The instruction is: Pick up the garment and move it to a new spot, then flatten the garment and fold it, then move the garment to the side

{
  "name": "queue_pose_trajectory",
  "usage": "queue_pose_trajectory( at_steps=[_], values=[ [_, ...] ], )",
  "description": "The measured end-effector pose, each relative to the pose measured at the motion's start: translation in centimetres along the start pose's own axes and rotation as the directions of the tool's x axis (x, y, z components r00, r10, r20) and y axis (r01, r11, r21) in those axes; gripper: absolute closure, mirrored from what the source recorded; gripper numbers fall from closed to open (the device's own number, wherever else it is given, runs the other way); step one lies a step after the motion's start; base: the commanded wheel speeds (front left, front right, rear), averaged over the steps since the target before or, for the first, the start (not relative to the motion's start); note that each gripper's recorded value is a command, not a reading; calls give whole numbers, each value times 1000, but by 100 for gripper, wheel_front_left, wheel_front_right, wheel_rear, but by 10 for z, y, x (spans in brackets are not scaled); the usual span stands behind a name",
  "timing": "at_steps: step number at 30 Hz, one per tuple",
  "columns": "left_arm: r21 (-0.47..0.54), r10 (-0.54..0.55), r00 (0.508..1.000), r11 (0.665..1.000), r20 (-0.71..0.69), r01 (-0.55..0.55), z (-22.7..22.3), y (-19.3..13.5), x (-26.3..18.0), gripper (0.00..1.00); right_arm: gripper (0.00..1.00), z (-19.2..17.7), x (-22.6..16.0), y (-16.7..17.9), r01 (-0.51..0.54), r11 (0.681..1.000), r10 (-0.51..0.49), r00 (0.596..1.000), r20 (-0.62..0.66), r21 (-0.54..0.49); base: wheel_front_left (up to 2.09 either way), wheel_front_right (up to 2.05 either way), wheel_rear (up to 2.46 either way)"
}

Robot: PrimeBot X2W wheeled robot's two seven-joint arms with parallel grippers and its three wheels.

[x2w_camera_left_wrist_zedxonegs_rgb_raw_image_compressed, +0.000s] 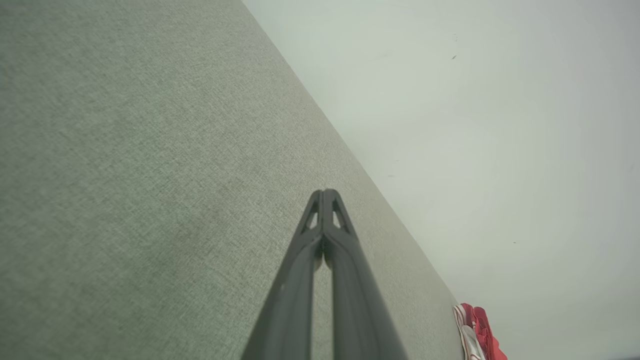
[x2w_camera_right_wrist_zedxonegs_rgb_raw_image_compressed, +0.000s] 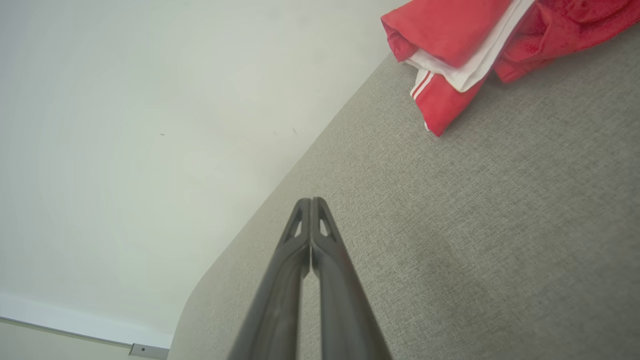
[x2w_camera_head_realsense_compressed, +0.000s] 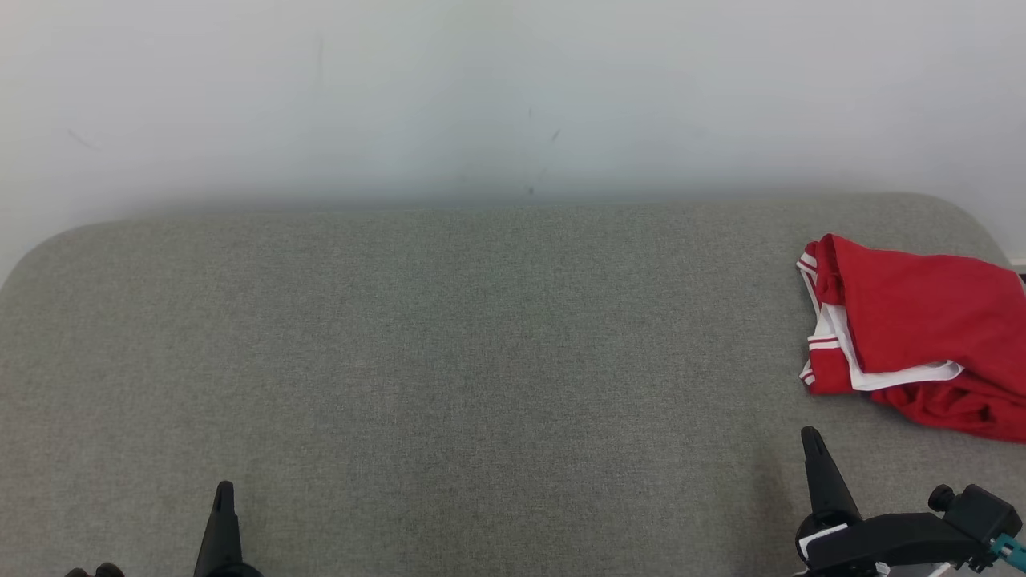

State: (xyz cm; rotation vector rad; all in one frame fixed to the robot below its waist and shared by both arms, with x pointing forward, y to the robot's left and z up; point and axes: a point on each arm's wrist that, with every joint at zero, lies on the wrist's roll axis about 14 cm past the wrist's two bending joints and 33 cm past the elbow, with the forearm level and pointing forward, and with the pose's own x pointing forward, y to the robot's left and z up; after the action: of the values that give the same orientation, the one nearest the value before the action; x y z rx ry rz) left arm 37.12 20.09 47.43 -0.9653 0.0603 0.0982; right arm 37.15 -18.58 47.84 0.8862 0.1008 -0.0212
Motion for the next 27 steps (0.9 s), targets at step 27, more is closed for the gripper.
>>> queue_pose_trajectory(
  at_steps=[27],
  values=[
    [-249, -23, 1000, 968, -11, 20, 5, -8, 8, 100, 100, 12, 8, 5, -22, 960, 15, 999, 28, 278, 0, 0, 0]
  ],
)
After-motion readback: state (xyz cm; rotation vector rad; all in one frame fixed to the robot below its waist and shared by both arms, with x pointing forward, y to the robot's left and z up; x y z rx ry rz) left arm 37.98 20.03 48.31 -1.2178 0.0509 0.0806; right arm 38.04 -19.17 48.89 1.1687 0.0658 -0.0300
